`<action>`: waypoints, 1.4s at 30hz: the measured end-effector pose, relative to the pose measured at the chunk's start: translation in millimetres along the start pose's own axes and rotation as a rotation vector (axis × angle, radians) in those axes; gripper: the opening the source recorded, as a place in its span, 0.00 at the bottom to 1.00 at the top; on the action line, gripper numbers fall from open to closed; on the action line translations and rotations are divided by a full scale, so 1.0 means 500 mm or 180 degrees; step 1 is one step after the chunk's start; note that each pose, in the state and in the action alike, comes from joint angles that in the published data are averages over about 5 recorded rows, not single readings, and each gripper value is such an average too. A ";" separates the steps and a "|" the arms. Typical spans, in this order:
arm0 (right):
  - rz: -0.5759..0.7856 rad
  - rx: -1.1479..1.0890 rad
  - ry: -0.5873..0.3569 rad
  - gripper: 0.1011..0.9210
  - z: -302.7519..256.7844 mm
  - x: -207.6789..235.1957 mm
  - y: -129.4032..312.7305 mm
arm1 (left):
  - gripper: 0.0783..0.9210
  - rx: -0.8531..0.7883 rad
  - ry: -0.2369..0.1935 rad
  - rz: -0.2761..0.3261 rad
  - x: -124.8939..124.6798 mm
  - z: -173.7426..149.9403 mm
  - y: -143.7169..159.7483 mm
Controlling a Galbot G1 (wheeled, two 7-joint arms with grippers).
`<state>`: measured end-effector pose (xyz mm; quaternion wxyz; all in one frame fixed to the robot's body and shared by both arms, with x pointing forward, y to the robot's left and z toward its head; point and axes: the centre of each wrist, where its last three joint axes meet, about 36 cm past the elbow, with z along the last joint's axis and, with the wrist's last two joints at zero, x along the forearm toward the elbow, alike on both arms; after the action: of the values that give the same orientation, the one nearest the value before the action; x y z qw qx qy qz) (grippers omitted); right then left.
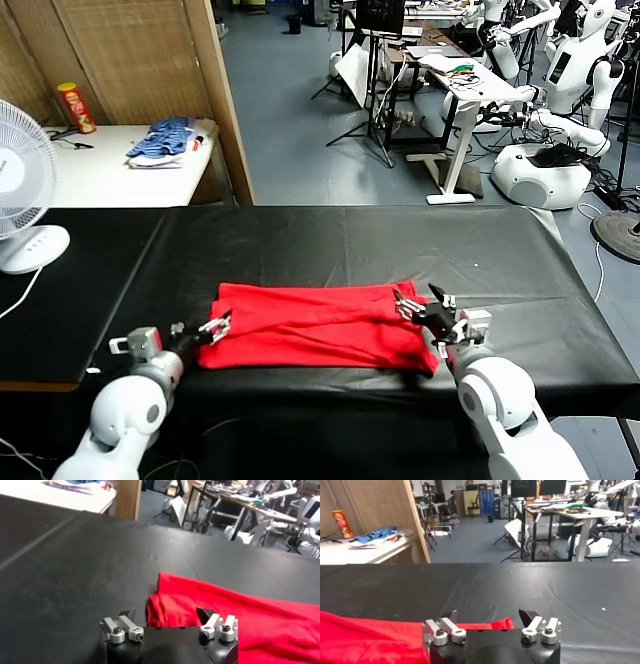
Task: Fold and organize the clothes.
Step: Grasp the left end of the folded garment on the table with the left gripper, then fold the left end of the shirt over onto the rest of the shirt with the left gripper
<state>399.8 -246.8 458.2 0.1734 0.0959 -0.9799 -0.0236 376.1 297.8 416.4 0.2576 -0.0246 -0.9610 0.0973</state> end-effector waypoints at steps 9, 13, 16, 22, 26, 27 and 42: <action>-0.0014 0.0021 -0.0029 0.85 -0.007 0.006 -0.003 | 0.32 0.0163 0.0095 -0.0014 -0.012 0.021 -0.005; -0.0003 0.0021 -0.0041 0.85 -0.009 0.007 -0.004 | 0.11 0.0207 0.0135 0.0027 -0.014 0.020 -0.007; 0.0010 0.0015 -0.0058 0.85 -0.011 0.008 -0.003 | 0.09 0.0076 0.0086 -0.0006 -0.013 0.015 -0.008; 0.0033 0.0008 -0.0097 0.85 -0.018 0.016 -0.004 | 0.09 -0.0609 -0.0204 -0.0323 -0.011 -0.004 0.019; 0.0038 0.0002 -0.0104 0.85 -0.019 0.019 -0.002 | 0.09 -0.1194 -0.0356 -0.0678 -0.001 -0.021 0.076; 0.0037 0.0000 -0.0103 0.85 -0.018 0.020 -0.001 | 0.09 -0.1326 -0.0379 -0.0754 0.003 -0.028 0.092; 0.0116 0.0019 -0.0075 0.85 -0.003 0.032 0.001 | 0.09 -0.1236 -0.0329 -0.0545 0.054 -0.090 0.019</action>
<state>385.5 -249.4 465.3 0.1619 0.0782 -0.9835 -0.0186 375.2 317.7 465.9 0.2057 0.0129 -0.9723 -0.1107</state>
